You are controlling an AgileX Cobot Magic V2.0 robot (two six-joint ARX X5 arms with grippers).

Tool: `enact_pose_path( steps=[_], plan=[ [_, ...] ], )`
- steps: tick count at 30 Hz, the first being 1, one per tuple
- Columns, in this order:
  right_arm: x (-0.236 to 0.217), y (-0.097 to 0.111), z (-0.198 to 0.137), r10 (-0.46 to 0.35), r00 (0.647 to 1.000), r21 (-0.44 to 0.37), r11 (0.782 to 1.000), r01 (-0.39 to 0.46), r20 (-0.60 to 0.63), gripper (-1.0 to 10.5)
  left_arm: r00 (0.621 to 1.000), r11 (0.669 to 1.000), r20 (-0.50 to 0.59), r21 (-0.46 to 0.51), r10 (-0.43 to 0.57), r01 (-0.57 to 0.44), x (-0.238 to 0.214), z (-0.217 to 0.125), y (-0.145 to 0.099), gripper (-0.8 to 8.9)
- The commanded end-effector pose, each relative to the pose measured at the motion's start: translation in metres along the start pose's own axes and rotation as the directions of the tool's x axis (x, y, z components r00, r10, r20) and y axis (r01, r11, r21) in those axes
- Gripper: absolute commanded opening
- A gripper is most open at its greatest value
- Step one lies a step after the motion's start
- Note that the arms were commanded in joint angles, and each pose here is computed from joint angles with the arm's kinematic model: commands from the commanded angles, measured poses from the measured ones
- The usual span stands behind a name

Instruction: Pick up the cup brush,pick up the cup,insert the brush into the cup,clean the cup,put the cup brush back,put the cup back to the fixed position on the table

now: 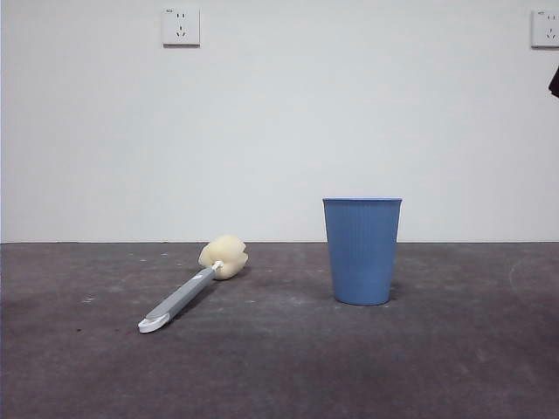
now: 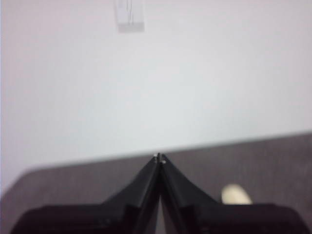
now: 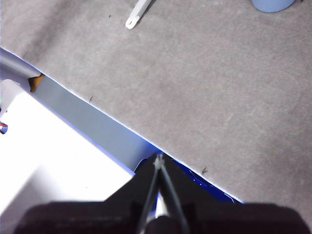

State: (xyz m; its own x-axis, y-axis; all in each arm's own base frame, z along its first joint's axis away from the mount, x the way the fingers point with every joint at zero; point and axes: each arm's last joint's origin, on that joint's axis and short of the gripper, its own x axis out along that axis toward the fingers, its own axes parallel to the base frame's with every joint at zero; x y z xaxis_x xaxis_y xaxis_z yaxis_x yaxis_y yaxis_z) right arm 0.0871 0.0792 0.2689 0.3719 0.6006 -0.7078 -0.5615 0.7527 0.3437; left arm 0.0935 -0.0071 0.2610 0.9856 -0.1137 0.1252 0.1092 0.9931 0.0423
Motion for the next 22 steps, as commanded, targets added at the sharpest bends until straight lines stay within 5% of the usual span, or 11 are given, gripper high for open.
enact_pose_path(
  steps=[1,9,22],
  plan=[
    [-0.001,0.001,0.001,0.003,1.0,0.001,1.0,-0.003,0.01,0.0,1.0,0.999,-0.021,-0.035,0.014,-0.014,-0.002,-0.028,0.0,-0.03],
    [-0.001,0.001,0.001,0.003,1.0,0.001,1.0,-0.003,0.01,0.0,0.995,0.997,-0.092,-0.07,0.028,-0.034,-0.005,-0.077,0.0,-0.03],
    [-0.001,0.001,0.001,0.002,1.0,0.001,1.0,-0.002,0.011,0.0,0.973,0.994,-0.229,-0.097,0.021,-0.044,-0.01,-0.104,-0.001,-0.03]
  ],
)
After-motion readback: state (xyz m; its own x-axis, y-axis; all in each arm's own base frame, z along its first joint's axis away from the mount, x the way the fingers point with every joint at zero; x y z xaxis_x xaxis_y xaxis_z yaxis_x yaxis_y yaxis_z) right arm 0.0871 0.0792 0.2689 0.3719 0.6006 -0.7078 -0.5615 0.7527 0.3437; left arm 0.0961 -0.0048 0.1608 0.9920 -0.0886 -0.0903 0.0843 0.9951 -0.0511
